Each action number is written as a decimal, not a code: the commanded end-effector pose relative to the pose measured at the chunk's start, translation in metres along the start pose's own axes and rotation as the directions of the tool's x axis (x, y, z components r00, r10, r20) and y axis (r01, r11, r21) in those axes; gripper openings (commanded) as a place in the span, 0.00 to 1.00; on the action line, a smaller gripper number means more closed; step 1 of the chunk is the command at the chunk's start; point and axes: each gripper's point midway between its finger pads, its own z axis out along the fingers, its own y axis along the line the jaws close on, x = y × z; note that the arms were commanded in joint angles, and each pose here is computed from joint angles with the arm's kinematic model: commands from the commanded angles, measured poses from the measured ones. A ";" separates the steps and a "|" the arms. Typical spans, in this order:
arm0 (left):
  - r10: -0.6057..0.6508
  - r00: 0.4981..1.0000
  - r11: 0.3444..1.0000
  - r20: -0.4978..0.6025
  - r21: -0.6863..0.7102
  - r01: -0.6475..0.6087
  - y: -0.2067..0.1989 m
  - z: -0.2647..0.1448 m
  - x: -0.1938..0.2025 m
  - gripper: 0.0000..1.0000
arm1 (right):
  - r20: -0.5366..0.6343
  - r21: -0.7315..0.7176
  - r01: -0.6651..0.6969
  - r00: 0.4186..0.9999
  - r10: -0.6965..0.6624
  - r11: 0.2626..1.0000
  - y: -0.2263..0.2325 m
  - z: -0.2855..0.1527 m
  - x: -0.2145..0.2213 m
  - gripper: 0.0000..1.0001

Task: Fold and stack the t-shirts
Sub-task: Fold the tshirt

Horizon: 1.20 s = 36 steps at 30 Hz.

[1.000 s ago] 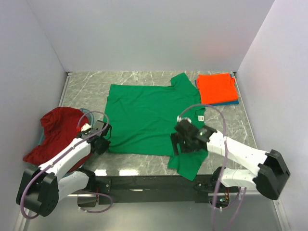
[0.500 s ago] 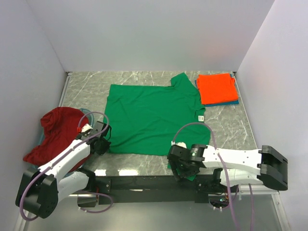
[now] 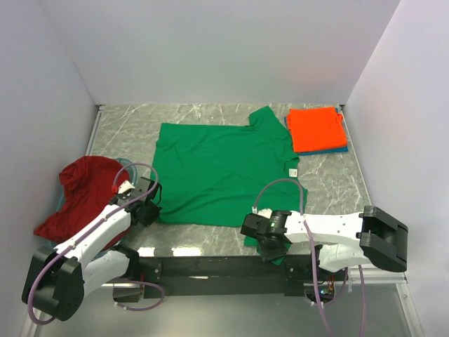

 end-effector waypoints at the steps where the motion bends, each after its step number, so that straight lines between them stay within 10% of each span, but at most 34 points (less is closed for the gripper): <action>1: 0.003 1.000 1.000 0.005 0.013 -0.003 -0.003 -0.003 -0.003 0.01 | 0.027 0.071 -0.047 0.999 0.046 0.996 -0.017 0.015 -0.003 0.32; 7: 0.006 1.000 1.000 0.004 0.015 -0.006 -0.006 -0.004 -0.004 0.01 | 0.051 0.030 -0.081 0.996 0.079 0.996 -0.018 0.011 -0.012 0.00; 36: 0.021 0.997 0.989 0.079 0.145 -0.032 -0.066 -0.044 -0.049 0.01 | 0.432 -0.013 -0.226 0.877 0.209 0.974 -0.068 -0.117 -0.157 0.00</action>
